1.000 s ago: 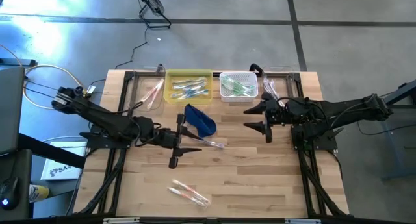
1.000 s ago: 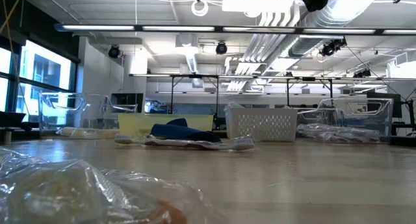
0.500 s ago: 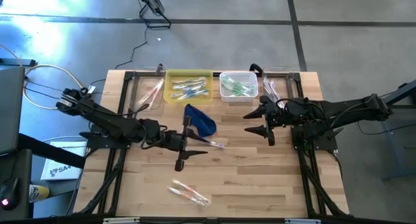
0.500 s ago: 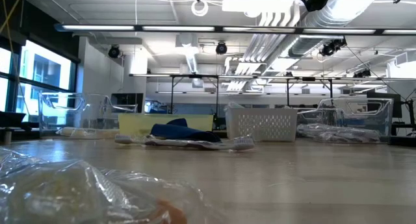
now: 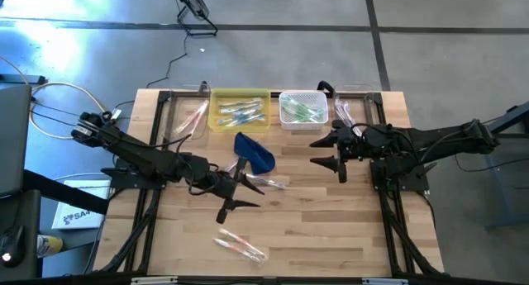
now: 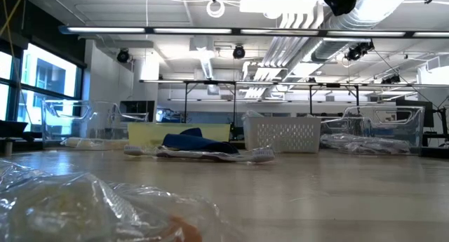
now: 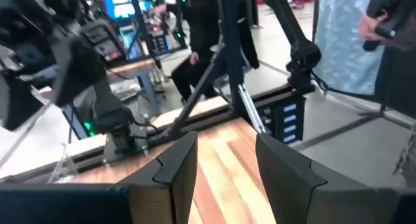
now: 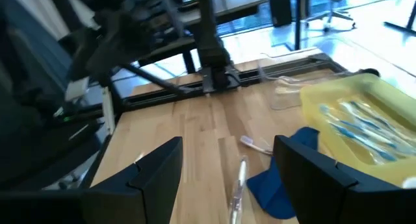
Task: Pick & Place Toothbrushes
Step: Put the orange toothbrush into the left transparent bin
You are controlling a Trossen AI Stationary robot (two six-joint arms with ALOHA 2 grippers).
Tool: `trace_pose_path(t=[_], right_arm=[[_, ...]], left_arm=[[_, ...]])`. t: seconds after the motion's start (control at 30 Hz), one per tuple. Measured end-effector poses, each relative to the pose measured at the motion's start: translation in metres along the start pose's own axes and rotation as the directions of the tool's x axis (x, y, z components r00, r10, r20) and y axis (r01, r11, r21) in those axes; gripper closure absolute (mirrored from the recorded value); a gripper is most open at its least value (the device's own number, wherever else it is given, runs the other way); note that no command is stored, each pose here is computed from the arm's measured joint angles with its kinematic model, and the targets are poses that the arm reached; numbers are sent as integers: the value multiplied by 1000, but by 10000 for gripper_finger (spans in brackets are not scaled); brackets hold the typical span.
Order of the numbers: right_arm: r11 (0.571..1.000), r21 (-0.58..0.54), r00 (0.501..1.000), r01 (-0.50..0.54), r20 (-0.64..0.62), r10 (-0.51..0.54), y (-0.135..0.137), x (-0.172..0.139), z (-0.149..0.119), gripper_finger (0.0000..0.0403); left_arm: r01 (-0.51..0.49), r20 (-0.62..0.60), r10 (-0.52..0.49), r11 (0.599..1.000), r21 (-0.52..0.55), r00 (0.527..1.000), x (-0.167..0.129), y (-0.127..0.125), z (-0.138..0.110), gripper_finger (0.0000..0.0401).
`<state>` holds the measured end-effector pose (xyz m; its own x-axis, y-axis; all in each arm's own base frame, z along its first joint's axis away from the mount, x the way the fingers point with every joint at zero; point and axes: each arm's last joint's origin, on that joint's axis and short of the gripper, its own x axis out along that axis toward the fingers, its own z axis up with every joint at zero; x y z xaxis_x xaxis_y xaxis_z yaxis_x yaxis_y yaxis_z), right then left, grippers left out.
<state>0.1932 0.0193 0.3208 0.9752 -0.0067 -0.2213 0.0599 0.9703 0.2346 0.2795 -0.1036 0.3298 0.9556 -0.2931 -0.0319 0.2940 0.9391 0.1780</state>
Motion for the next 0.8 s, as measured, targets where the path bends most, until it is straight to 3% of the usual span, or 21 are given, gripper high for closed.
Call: trace_pose_path(t=[0.4, 0.63, 0.8], right_arm=[[996, 83, 1000, 19, 0, -19, -1, 0, 0, 169], [996, 82, 999, 31, -30, -28, -1, 1, -3, 169], [993, 99, 997, 58, -59, -52, -2, 7, -7, 169]], left_arm=[[62, -82, -59, 998, 28, 995, -2, -16, -6, 259], [116, -215, -128, 991, -70, 968, -6, -35, -17, 296], [130, -229, -149, 987, -98, 962, -9, -48, -16, 310]])
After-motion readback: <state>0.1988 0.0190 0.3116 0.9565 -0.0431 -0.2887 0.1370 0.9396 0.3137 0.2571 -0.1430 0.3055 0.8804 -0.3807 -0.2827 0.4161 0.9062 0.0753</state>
